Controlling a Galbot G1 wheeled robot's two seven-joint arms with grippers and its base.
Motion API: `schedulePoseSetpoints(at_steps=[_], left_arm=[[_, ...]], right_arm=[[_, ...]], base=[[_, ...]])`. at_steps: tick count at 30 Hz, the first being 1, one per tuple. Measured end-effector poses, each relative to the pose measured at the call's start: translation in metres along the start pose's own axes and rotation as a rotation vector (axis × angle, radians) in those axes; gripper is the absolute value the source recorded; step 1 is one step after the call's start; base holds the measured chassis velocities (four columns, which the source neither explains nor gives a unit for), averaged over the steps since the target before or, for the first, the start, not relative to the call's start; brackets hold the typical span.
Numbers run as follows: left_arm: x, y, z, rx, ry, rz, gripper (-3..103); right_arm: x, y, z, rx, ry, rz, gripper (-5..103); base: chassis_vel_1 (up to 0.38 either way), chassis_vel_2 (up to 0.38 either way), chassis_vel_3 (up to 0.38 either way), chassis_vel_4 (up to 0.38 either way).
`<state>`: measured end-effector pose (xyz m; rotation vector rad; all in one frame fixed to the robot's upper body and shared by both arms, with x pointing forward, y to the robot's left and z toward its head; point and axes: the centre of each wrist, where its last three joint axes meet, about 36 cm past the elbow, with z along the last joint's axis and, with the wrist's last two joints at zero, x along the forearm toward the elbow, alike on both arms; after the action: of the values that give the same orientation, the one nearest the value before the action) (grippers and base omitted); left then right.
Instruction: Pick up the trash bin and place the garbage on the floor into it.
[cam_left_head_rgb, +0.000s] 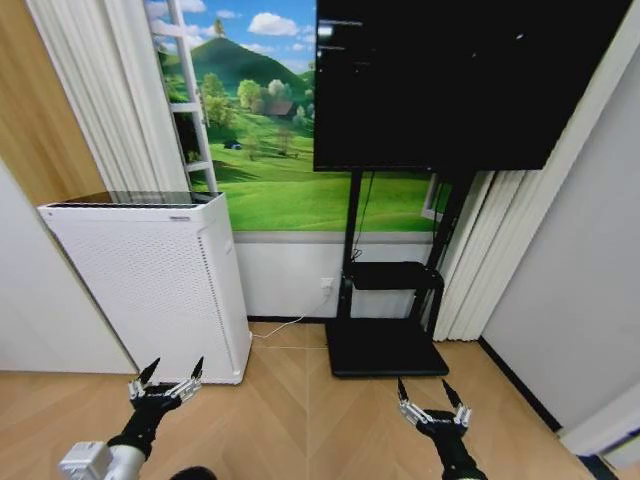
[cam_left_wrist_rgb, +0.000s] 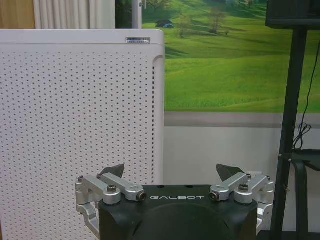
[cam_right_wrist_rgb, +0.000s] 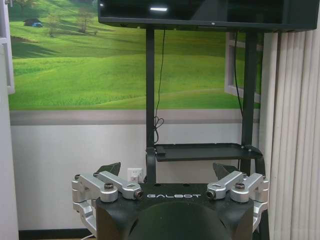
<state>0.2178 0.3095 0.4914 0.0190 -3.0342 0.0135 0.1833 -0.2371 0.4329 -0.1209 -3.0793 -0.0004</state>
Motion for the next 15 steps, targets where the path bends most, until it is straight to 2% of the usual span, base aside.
schedulePoseSetpoints(at_steps=[3,15], left_arm=[[0.0000,0.0000,0.0000,0.000,0.000,0.000,100],[0.0000,-0.0001,0.0000,0.000,0.000,0.000,100]], right_arm=[[0.0000,0.0000,0.0000,0.000,0.000,0.000,100],[0.0000,-0.0002,0.0000,0.001,0.000,0.000,100]], base=[[0.059,0.007,-0.043,-0.061],[-0.037,-0.025,0.045,0.035]])
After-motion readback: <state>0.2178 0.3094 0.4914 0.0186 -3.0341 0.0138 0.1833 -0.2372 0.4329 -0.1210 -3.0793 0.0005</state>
